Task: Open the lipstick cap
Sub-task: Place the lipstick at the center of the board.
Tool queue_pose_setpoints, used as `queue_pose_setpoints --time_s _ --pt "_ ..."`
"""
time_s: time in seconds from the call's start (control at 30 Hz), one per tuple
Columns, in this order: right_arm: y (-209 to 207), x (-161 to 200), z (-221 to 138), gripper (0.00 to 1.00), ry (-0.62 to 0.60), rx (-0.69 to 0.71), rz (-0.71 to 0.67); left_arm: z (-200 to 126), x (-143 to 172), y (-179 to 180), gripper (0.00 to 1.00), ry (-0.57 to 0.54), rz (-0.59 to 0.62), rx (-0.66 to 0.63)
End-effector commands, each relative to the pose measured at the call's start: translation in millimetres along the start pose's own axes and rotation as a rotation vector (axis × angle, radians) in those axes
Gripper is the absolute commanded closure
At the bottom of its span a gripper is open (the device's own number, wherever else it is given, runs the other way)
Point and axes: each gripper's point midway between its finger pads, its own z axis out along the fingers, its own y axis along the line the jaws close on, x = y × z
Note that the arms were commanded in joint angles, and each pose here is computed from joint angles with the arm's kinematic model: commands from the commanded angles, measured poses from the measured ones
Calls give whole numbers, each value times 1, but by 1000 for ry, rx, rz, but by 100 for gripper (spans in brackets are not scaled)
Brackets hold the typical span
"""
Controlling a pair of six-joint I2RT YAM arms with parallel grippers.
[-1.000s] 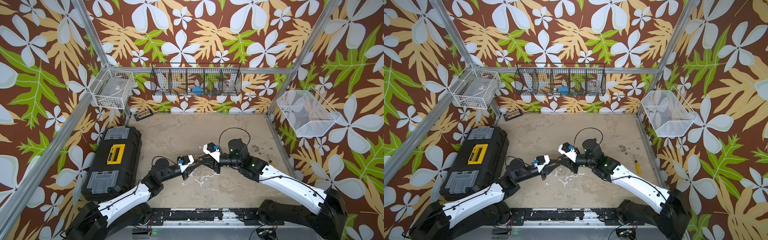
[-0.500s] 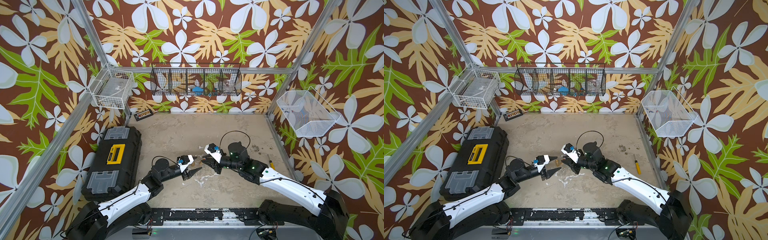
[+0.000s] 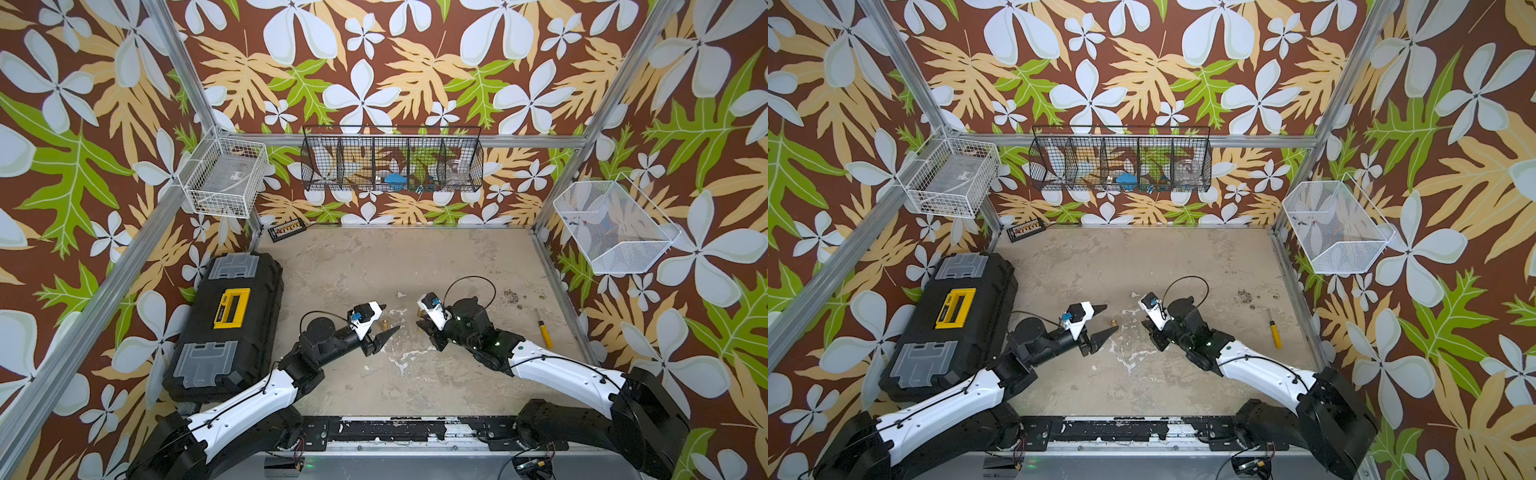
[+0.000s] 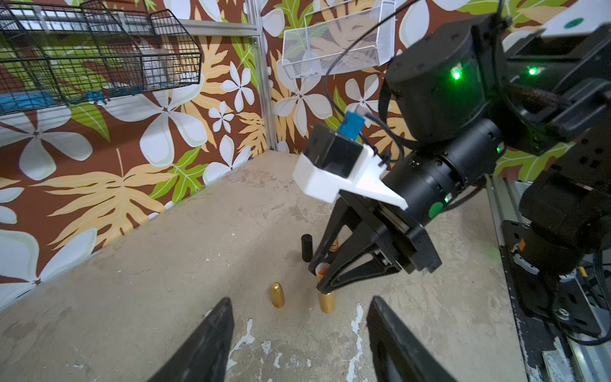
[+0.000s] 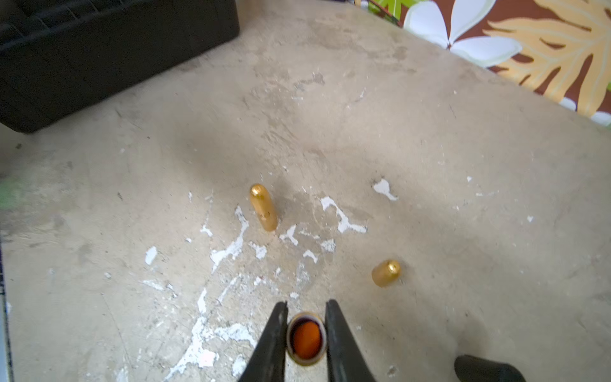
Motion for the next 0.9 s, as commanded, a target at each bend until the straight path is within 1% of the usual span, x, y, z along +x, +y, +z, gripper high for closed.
queue_pose_setpoints --time_s 0.0,0.07,0.17,0.27,0.47,0.6,0.87 --pt "-8 -1 4 77 -34 47 27 0 -1 9 34 6 -5 -53" --pt "-11 6 6 77 -33 62 40 0 0 11 33 8 -10 -64" --pt "-21 16 10 77 -22 121 63 -3 0 29 28 11 -52 -169" --pt "-27 21 12 77 -22 158 76 -5 4 38 25 26 -47 -221" --pt "-28 27 19 77 -46 162 138 -5 7 37 16 26 -66 -222" --pt "-35 34 24 77 -40 201 187 -7 8 46 11 37 -79 -275" --pt "-45 44 29 77 -14 258 180 -7 10 47 10 48 -68 -278"
